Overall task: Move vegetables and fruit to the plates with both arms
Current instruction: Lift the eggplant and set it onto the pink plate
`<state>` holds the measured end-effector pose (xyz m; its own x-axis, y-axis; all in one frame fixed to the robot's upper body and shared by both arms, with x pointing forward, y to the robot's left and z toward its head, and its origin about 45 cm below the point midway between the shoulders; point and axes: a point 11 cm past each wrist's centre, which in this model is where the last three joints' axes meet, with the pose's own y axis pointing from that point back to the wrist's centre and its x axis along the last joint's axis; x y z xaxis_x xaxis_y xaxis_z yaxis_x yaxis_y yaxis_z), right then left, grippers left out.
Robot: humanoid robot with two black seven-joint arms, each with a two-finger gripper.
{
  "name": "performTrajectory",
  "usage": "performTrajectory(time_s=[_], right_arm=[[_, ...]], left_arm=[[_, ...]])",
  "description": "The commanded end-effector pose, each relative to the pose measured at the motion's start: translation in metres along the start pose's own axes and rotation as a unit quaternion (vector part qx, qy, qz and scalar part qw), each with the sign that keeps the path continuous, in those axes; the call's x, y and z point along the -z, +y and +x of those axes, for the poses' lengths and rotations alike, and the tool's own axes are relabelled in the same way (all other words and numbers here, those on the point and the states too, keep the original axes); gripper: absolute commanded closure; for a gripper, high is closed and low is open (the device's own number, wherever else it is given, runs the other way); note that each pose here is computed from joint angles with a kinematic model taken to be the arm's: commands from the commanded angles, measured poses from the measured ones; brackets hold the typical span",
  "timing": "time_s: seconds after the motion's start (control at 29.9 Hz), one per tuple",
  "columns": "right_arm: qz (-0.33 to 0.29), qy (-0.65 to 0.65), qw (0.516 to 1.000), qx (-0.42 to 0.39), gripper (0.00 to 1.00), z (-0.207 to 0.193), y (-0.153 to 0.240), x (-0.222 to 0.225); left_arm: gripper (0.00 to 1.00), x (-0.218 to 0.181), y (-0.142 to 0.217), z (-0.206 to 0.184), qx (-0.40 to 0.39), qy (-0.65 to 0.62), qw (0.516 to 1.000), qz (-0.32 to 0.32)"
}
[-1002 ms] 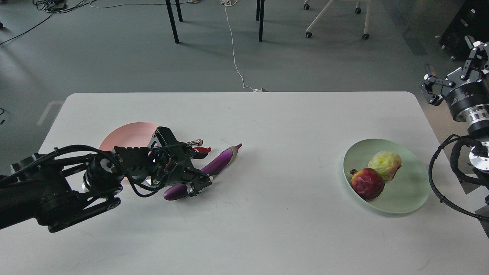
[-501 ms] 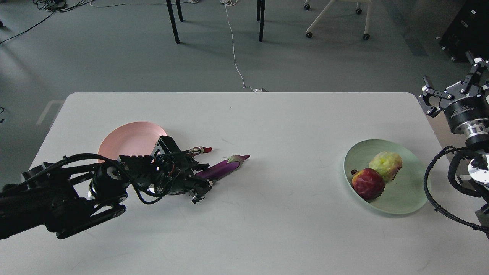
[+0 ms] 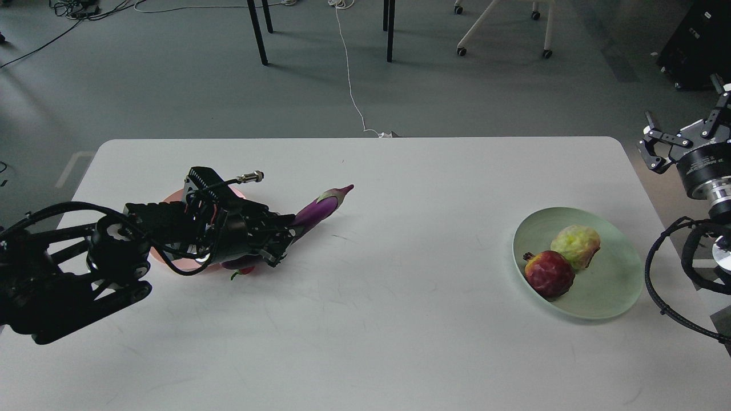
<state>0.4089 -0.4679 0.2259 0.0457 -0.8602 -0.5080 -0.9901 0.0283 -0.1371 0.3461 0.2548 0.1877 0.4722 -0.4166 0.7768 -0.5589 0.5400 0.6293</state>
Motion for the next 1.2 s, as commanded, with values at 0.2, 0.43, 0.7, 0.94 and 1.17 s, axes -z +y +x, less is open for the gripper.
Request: performTrajectory(time_s=[0.2, 0.43, 0.7, 0.94, 1.17], right_arm=[[0.002, 0.0, 1.0, 0.002, 0.01, -0.002, -0.002, 0.002], [0.001, -0.003, 1.0, 0.004, 0.01, -0.004, -0.002, -0.001], [0.002, -0.001, 1.0, 0.003, 0.01, -0.003, -0.002, 0.001], [0.002, 0.002, 1.0, 0.001, 0.01, 0.0, -0.001, 0.003], [0.003, 0.003, 1.0, 0.0, 0.01, 0.001, -0.001, 0.004]], left_arm=[[0.79, 0.076, 0.045, -0.025, 0.007, 0.103, 0.989, 0.104], [0.63, 0.084, 0.035, -0.05, 0.027, 0.122, 0.982, 0.141], [0.23, 0.087, 0.03, -0.05, 0.034, 0.118, 0.979, 0.165], [0.23, 0.07, 0.009, 0.023, -0.024, 0.077, 0.989, 0.127], [0.38, 0.001, -0.048, 0.047, -0.035, 0.011, 0.998, 0.046]])
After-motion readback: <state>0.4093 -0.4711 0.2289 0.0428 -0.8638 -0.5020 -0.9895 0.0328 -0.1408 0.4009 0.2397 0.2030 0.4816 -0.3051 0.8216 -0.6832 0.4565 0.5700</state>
